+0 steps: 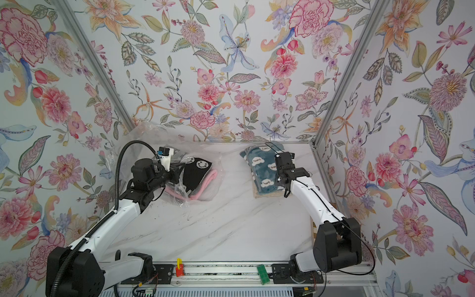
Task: Take the blanket out of the vacuum bag
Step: Place the blanket at the center of the board.
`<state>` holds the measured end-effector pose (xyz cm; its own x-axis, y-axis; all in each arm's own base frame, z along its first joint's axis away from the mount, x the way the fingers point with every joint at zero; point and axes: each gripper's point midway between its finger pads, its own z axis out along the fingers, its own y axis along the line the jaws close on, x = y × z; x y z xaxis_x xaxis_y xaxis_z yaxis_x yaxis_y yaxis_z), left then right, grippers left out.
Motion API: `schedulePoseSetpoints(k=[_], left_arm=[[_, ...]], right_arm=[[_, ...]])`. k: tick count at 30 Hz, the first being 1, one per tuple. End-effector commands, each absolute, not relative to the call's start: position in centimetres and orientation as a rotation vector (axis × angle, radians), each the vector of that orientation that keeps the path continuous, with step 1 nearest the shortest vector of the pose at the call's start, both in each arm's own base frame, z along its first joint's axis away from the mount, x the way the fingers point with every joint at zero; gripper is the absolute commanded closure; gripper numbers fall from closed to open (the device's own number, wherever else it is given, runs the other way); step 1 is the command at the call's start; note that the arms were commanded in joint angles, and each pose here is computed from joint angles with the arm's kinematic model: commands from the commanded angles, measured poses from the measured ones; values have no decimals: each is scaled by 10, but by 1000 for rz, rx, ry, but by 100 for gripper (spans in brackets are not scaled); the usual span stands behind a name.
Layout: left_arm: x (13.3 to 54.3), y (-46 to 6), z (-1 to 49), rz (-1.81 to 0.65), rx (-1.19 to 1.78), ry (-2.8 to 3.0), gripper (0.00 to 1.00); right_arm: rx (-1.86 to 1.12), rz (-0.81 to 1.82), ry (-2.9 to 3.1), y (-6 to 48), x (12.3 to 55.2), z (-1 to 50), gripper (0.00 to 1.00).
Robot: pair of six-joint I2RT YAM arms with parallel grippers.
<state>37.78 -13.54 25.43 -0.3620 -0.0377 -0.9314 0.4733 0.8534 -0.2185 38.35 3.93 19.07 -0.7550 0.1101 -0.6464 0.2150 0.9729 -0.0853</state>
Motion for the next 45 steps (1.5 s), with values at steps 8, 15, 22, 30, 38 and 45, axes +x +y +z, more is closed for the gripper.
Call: schedulePoseSetpoints(k=[8,15,22,30,38,45], left_arm=[[380,-133,261,-543,331,1854,97],[383,-135,254,-556,334,1874,97],[383,-135,255,-556,334,1871,97],[382,-134,256,-542,335,1871,97],[379,-132,264,-538,335,1849,97],[377,-134,266,-549,336,1844,97]], right_arm=[[-100,1,2528,123,512,120,1],[-9,-35,2529,127,524,64,2],[181,-94,2528,107,528,42,2],[135,-12,2420,124,547,85,0],[162,77,2352,120,472,132,1],[165,106,2454,122,418,87,3]])
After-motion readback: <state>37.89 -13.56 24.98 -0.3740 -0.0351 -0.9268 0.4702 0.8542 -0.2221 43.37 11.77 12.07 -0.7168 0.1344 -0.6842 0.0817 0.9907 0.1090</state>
